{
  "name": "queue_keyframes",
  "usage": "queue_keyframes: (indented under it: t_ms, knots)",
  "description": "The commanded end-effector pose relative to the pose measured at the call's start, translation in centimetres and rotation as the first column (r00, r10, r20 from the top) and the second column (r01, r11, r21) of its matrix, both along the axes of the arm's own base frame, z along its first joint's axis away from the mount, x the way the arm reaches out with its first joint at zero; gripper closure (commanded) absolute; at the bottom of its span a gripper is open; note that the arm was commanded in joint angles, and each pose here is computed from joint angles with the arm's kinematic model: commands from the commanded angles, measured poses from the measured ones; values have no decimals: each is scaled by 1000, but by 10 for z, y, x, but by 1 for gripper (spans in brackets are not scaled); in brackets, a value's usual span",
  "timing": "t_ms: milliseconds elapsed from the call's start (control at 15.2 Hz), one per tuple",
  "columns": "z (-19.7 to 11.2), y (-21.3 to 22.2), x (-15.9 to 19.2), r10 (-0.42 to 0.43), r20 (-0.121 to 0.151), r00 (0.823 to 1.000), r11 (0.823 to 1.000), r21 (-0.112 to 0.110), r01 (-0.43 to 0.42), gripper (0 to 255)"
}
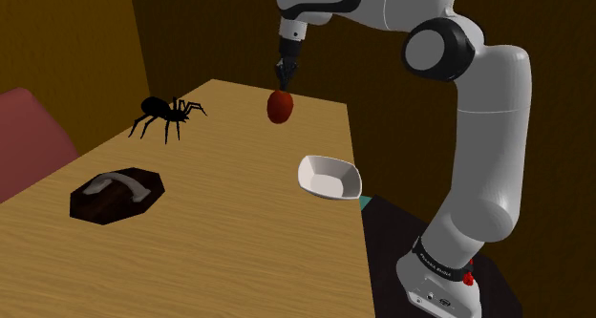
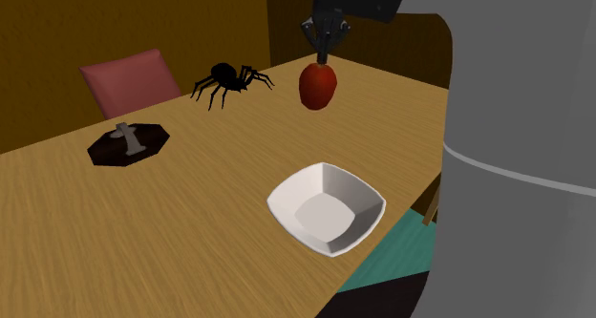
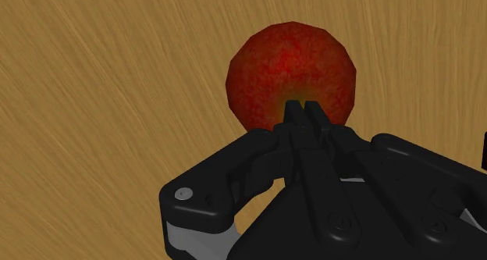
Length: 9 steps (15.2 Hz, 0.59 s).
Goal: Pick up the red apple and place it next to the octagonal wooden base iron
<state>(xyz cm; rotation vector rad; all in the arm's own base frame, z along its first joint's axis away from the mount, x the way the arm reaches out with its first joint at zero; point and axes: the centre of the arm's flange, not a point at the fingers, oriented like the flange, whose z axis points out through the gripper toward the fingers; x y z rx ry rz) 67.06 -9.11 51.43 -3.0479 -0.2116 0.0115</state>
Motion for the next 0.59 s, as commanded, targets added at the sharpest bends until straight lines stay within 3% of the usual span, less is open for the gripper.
queue_keyframes:
  t_ms: [0,528]
  knots:
    - [10,0,-1,0,0,1000,1000,0,0,255]
    - [52,0,-1,0,0,1000,1000,0,0,255]
